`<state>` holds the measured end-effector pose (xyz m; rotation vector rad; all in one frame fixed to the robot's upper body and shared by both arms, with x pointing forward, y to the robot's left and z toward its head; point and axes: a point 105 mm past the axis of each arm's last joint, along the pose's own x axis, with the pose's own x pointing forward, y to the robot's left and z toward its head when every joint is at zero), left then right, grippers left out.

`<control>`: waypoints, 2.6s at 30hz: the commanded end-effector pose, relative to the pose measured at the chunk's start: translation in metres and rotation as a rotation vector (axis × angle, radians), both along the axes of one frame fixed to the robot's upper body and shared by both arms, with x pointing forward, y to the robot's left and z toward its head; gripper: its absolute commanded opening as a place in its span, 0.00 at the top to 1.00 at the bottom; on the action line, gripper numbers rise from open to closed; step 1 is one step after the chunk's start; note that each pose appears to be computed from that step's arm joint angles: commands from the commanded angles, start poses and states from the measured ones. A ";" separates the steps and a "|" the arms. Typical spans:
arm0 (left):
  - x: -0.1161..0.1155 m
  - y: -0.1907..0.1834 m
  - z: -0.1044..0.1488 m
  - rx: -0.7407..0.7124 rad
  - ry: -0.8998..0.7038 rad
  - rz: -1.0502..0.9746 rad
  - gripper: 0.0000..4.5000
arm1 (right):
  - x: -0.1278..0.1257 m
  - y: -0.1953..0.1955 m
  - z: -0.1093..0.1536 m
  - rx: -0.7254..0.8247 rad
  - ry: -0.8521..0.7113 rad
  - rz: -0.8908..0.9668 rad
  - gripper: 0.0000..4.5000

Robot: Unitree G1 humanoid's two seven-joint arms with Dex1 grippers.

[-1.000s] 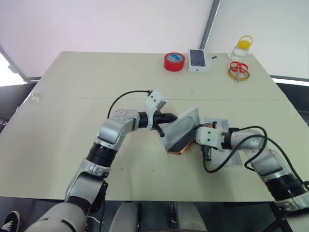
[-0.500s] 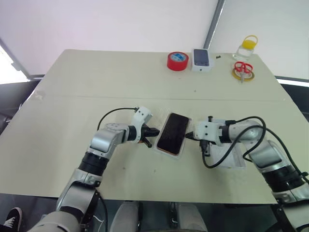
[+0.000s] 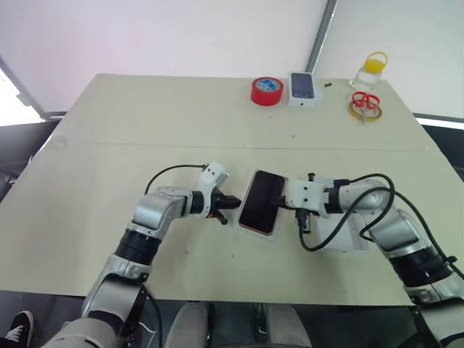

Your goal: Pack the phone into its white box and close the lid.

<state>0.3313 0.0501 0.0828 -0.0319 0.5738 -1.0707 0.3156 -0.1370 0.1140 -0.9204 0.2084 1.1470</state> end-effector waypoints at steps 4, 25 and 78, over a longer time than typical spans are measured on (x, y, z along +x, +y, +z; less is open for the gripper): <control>-0.018 -0.008 0.008 -0.028 0.011 -0.084 0.99 | 0.005 0.000 0.006 0.016 -0.040 -0.002 1.00; -0.013 -0.023 0.061 -0.130 -0.068 -0.087 0.99 | 0.003 0.000 -0.004 0.011 -0.027 -0.002 1.00; -0.004 0.004 0.011 -0.054 -0.580 -0.068 0.99 | -0.004 -0.002 -0.018 -0.044 0.017 0.011 1.00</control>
